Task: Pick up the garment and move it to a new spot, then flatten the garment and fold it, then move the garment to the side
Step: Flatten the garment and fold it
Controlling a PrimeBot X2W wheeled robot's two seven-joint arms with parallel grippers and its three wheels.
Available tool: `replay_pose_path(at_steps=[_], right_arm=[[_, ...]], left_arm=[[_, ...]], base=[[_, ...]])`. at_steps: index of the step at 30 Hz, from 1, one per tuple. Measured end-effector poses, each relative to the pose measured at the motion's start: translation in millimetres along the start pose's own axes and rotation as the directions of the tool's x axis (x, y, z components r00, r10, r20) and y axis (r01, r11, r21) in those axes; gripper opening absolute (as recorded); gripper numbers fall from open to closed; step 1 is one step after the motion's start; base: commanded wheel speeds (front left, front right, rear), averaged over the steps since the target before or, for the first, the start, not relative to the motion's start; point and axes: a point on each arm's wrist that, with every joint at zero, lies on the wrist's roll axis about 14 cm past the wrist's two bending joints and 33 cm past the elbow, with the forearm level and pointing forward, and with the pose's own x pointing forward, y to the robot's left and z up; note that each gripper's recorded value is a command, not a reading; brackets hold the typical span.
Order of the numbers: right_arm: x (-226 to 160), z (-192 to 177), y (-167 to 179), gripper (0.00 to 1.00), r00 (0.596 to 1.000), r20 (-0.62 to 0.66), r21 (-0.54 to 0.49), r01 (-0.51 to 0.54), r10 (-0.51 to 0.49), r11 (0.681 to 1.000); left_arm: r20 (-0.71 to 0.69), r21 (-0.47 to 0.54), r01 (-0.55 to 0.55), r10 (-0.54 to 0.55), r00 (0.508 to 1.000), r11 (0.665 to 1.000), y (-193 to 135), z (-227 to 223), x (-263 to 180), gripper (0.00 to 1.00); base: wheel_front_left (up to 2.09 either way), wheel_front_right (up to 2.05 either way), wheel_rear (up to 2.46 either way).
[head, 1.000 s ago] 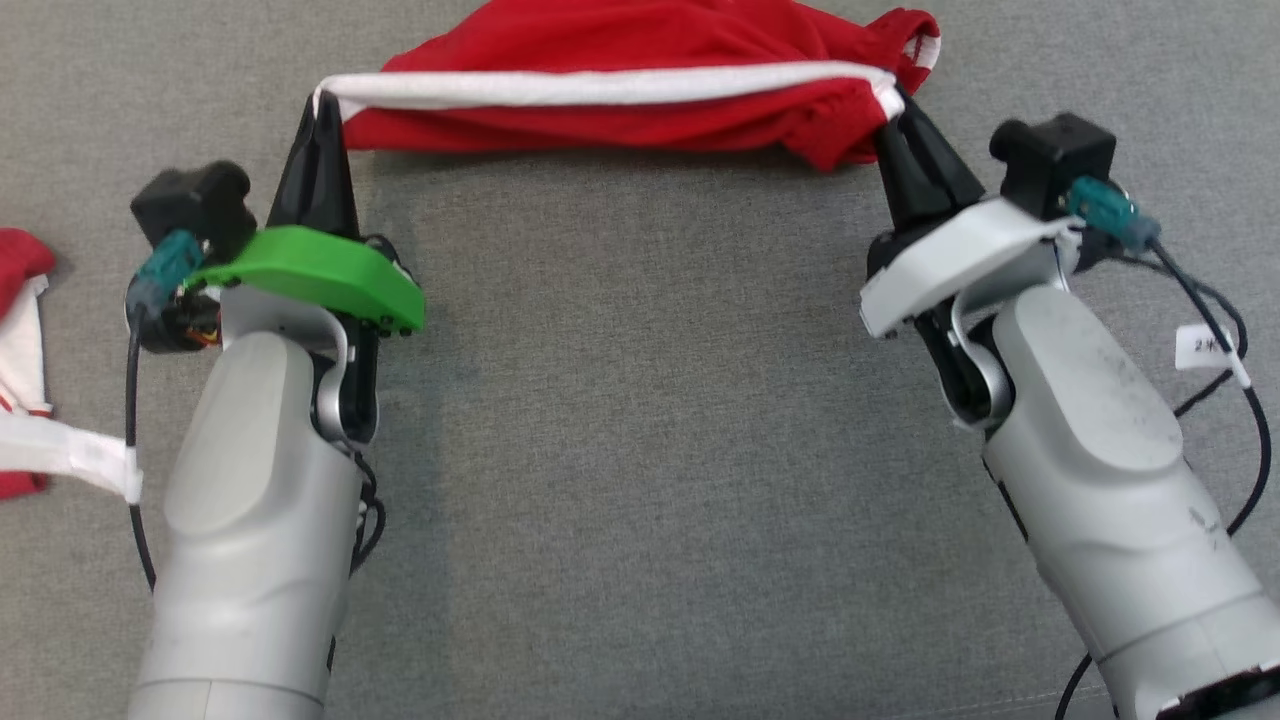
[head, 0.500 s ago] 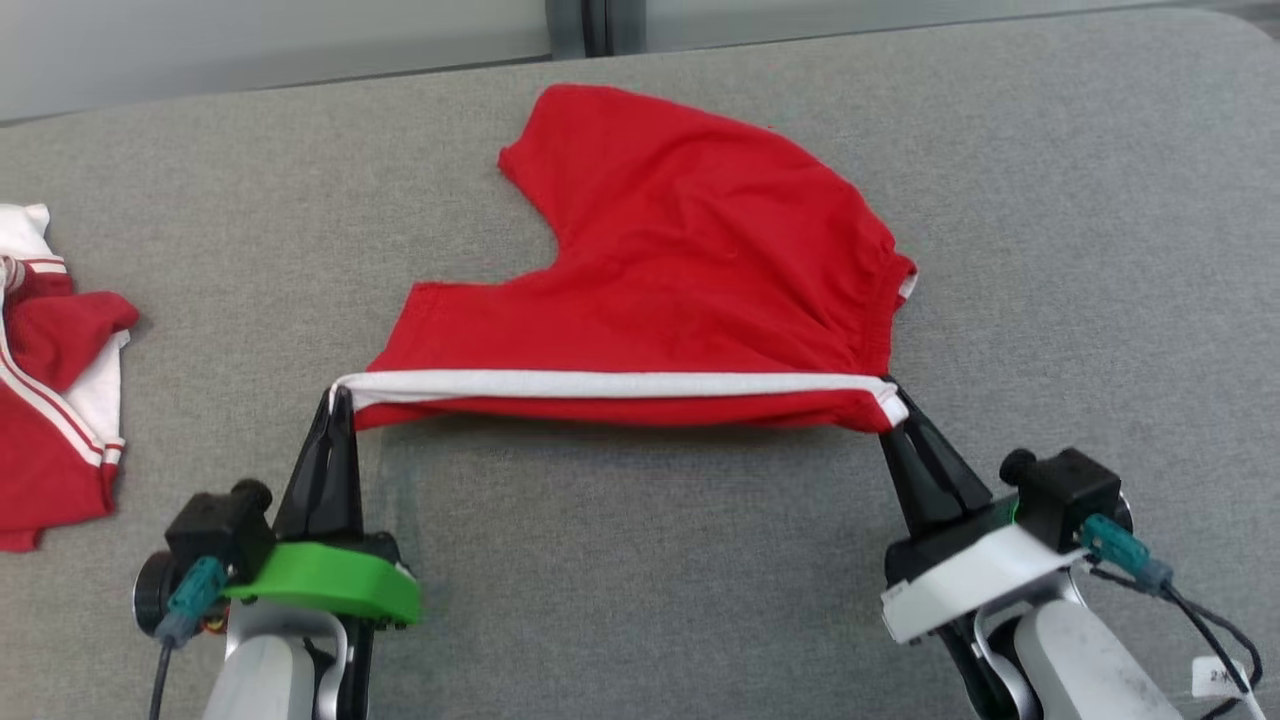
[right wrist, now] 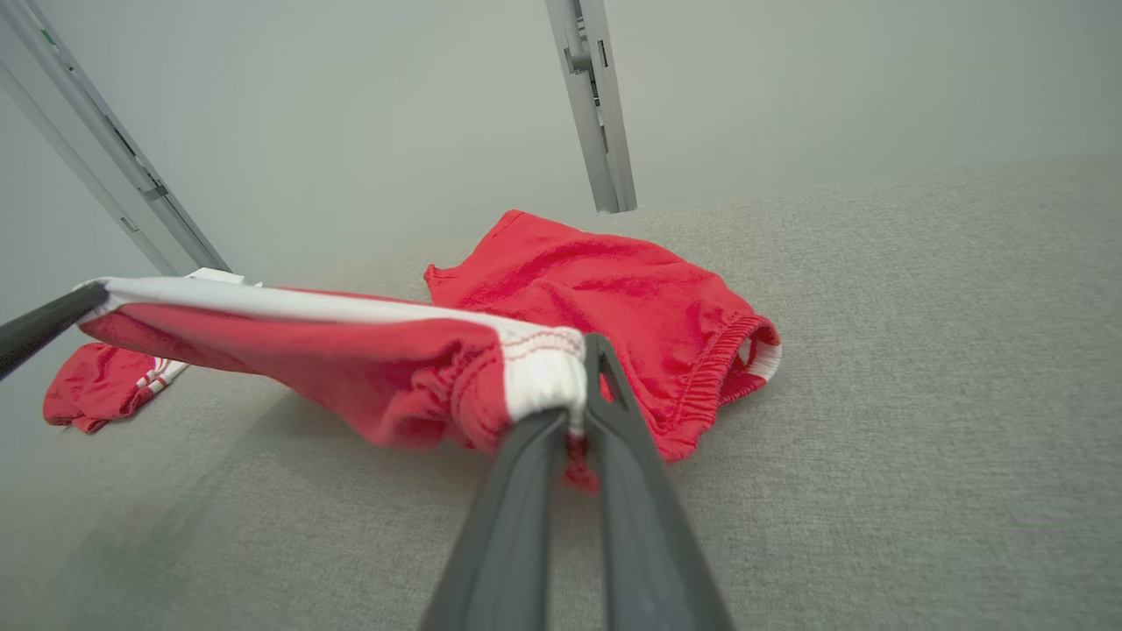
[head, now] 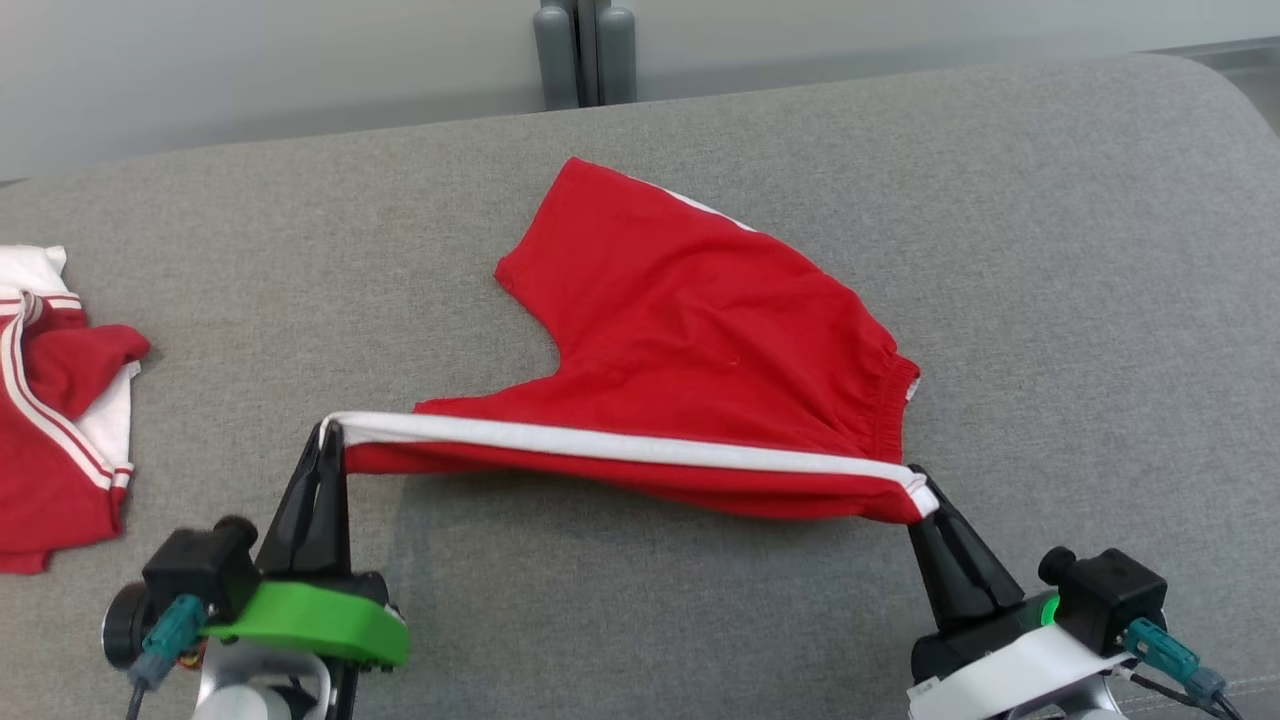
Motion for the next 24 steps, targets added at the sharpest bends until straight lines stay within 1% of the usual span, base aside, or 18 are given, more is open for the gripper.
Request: replay_pose_path(at_steps=[3,6,11,17,24], right_arm=[[8.3,3.7,-6.2,0.00,1.000,0.011,0.004,0.017,-0.017,1.000],[24.3,11.8,-17.4,0.00,0.998,0.041,0.003,0.038,-0.038,0.999],[51.0,11.4,-43.4,0.00,0.993,0.060,0.023,0.097,-0.099,0.995],[71.7,-1.6,-73.8,0.00,0.984,0.040,0.049,0.172,-0.174,0.984],[78.0,-8.5,-102.9,0.00,0.969,0.022,0.051,0.245,-0.246,0.968]], left_arm=[[0.033,0.016,0.058,-0.058,0.998,0.998,-12.0,14.8,24.4,0.00],[0.046,0.036,0.119,-0.120,0.992,0.992,-25.5,24.3,56.4,0.00],[0.038,0.039,0.207,-0.209,0.977,0.977,-48.7,28.0,120.2,0.00],[-0.092,0.030,0.262,-0.258,0.962,0.965,-69.6,-6.1,180.8,0.00],[-0.215,0.019,0.327,-0.315,0.924,0.945,-104.0,-44.2,223.8,0.00]], base=[[0.00,0.00,0.00],[0.00,0.00,0.00],[0.00,0.00,0.00],[0.00,0.00,0.00],[0.00,0.00,0.00]])
